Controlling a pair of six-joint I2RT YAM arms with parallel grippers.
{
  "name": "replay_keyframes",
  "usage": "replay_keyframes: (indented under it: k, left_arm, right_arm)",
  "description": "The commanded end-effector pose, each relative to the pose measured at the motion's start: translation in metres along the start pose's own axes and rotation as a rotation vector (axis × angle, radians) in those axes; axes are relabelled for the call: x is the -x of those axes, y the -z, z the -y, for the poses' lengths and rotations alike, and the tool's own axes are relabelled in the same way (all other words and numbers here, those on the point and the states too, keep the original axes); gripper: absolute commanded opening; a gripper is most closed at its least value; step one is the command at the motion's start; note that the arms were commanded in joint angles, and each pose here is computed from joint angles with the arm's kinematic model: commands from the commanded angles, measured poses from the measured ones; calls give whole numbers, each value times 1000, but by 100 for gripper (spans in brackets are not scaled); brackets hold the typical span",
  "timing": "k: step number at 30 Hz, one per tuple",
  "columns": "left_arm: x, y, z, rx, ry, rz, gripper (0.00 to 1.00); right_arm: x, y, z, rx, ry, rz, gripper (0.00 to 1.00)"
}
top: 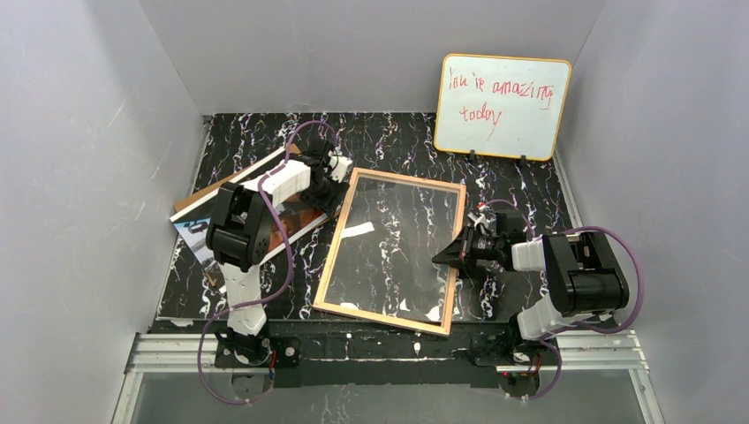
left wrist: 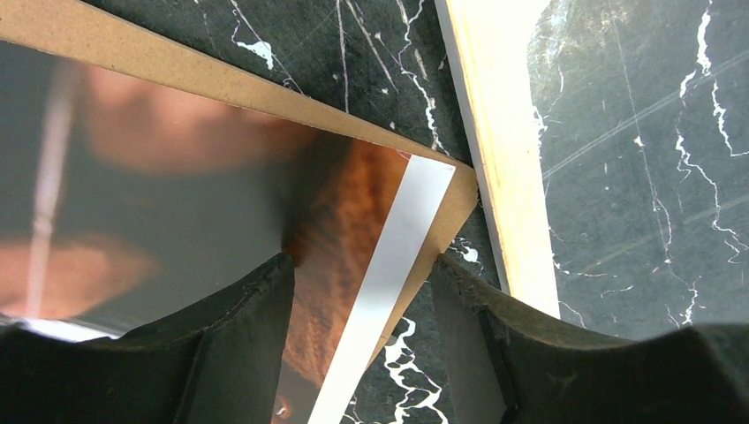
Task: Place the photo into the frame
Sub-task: Place the photo frame item in the photo frame.
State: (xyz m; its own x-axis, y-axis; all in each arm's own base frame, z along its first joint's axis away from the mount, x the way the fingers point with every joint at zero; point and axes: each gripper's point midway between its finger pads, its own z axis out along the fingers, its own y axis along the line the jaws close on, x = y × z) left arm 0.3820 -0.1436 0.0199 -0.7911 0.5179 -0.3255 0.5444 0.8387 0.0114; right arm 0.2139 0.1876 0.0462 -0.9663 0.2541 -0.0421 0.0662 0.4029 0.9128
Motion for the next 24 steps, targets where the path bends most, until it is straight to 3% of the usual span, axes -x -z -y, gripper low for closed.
replay_keyframes:
  k: [1,18,24]
  left_arm:
    - [-57,-34,36,-143,15,-198,56]
    - [-58,-33,35,-138,10,-199,55]
    - [-60,-33,36,-140,10,-201,55]
  right_arm:
    - [-12,1,-8,29,23,-51,1]
    - [-15,3,-20,35,74,-43,1]
    - [-16,4,-35,116,57,-58,1]
